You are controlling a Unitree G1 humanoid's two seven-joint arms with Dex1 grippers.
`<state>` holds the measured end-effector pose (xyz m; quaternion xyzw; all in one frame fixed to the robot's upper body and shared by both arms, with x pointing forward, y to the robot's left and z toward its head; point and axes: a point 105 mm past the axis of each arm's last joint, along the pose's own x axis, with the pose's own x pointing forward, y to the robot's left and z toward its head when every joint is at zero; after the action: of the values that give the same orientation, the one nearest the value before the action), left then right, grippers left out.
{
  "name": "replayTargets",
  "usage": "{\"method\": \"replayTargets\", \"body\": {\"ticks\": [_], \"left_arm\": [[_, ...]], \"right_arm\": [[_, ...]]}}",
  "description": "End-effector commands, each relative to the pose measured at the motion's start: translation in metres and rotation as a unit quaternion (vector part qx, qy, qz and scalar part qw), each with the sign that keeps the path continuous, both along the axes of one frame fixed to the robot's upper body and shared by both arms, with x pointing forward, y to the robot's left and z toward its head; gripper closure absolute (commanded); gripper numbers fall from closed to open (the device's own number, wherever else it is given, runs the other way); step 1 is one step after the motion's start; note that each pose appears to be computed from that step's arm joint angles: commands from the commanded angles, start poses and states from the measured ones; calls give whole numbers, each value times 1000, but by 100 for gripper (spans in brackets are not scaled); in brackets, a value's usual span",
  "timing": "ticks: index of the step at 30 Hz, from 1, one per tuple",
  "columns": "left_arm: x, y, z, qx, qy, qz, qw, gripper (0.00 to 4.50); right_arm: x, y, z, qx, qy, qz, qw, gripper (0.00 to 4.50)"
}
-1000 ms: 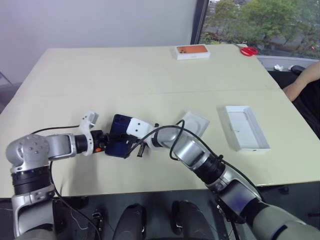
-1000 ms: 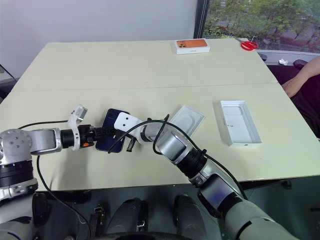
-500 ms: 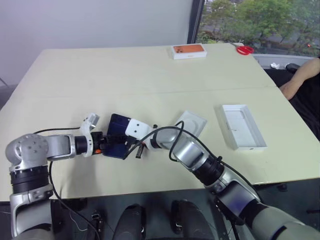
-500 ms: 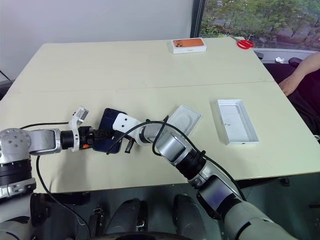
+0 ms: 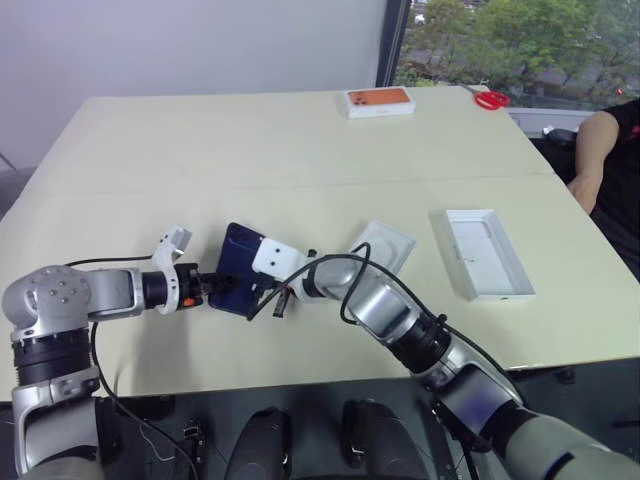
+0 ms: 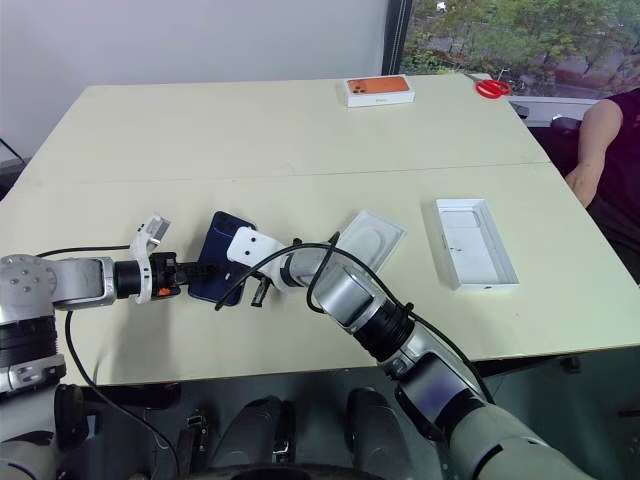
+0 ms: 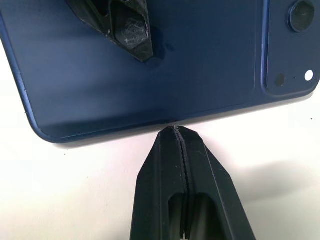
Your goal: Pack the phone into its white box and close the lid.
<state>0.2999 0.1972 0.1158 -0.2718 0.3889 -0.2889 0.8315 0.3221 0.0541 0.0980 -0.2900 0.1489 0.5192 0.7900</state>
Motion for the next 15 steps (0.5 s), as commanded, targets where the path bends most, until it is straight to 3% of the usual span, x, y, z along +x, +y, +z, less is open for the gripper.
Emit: {"method": "replayTargets", "body": {"ticks": [1,6,9,11,15], "left_arm": [[0,4,6,-2,-8,3,1000,447],[2,3,21,-39,-37,2,999,447],[9,-7,46,-65,-84,-7,994,447],[13,-25,57,-70,-104,-35,992,447],[15,-78,62,-70,-118,-108,985,447]], "right_arm": [[-1,0,9,2,-22,6,1000,450],[3,-13,35,16,-54,-9,998,450],[-10,-32,76,65,-65,-11,996,450],[-24,-48,93,84,-71,1,994,450],[-34,-89,103,91,-72,-23,993,450]]}}
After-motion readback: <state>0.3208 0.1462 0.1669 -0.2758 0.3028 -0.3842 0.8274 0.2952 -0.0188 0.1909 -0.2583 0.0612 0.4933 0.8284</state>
